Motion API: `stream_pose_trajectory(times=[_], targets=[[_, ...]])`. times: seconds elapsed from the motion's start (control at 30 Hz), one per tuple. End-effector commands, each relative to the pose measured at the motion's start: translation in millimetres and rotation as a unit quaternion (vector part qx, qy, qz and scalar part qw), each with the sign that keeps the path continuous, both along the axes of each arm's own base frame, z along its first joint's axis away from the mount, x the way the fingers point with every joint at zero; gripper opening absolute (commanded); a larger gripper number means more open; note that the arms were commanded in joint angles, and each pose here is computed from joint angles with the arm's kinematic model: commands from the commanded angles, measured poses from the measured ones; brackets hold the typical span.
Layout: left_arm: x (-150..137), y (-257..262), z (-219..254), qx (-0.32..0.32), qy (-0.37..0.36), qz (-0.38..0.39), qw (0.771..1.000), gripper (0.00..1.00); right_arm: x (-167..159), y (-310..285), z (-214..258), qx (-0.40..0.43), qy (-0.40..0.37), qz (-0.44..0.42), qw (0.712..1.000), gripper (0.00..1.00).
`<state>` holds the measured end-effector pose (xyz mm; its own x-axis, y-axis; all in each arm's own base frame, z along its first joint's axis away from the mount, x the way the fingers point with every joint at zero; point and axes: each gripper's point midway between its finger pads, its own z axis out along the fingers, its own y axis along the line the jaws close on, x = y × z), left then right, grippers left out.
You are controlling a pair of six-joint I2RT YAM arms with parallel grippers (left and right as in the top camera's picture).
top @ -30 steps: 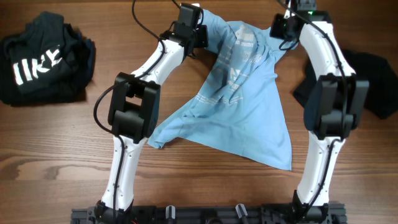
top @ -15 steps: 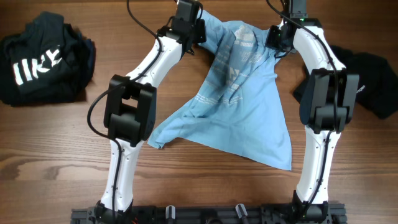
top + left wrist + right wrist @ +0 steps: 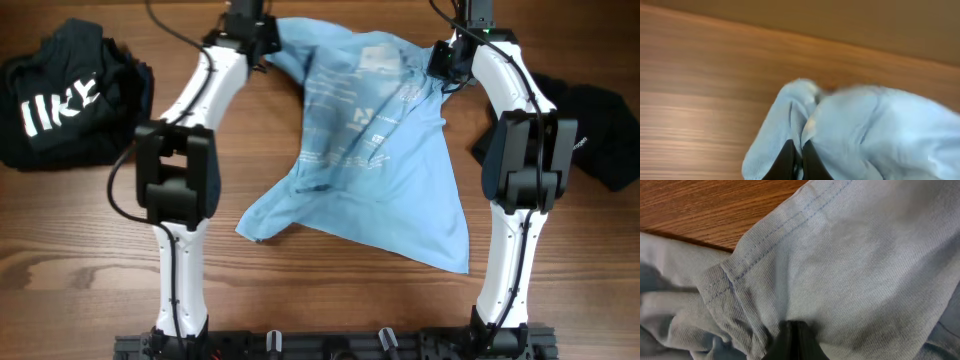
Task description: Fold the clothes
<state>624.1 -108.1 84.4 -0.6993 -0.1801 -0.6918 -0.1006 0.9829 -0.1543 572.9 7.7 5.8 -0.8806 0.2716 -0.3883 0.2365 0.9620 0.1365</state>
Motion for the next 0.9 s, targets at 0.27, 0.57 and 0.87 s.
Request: stream_pose_trajectory(times=[0.27,0.57,0.87], targets=[[28,72,69,0.104,-0.102,0.064,0.987,0.04,-21,3,-50,0.009,0.06,0.002,0.998,0.04],[44,113,100,0.159,-0.161,0.08,0.971,0.04,-21,3,-50,0.004,0.059,0.016,0.998,0.04],[58,115,139,0.194,-0.235,0.069,0.95,0.04,-21,3,-50,0.002,0.059,0.021,0.998,0.04]])
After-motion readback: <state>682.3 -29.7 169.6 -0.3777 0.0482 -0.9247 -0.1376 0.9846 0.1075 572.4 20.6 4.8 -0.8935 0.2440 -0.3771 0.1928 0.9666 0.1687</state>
